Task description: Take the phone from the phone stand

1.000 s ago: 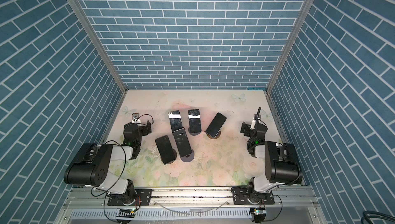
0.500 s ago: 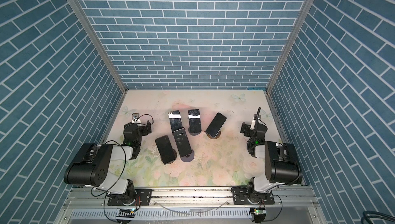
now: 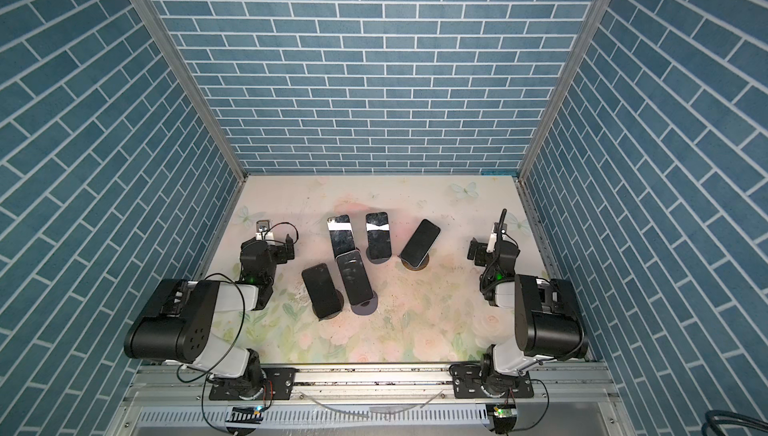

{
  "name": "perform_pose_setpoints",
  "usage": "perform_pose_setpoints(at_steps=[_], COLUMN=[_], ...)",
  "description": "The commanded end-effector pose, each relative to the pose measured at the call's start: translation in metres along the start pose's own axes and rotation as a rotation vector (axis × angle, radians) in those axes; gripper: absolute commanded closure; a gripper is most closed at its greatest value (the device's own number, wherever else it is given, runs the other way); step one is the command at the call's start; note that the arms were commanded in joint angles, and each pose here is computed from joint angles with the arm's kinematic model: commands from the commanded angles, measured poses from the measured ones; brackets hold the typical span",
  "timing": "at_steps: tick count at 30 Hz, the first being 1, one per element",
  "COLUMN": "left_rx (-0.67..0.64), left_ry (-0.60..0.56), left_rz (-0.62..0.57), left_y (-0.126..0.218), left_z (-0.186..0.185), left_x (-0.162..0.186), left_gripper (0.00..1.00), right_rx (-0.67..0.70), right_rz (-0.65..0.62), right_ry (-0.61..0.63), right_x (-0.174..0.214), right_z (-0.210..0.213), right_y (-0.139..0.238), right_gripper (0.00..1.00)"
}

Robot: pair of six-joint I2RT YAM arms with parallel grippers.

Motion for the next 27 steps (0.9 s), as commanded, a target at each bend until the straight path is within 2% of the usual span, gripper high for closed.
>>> perform_pose_setpoints(at_steps=[1,9,15,22,27], left_rx=[0.007,-0.004,-0.058,-0.291,-0.343], left_ry=[-0.009,-0.002,0.027,0.114,0.221], left_rz=[0.003,-0.018,-0.046,-0.036,0.046], left_y=[-0.003,0.001,0.018,0.05,0.077], left_z=[0.0,0.002,0.016,0.06,0.077], left_x=[-0.002,-0.002,-0.016,-0.046,-0.061], left_gripper=[0.0,0.0,0.0,0.0,0.0], right_rx=[-0.003,0.134,0.152,0.279,0.38], right_rz=[-0.028,-0.016,0.053,0.132,0.188], right_ry=[0.028,-0.022,-0.11,-0.163,-0.191], right_x=[-0.011,-0.032,-0.054,-0.083,-0.099], right_z=[0.002,-0.013,-0.008,-0.004,0.002], right_y=[-0.004,0.006,0.025,0.048,0.068], right_gripper=[0.01,0.01,0.03,0.09,0.09])
Point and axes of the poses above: each gripper's point midway between its finger pads, its own y axis back along the fingers, its own z axis along the line the jaws close on, x = y × z, the point moved 3 cm from there along y, back along the fingers, and after that the axes turned 8 degrees about -y, right-handed, at the moved point
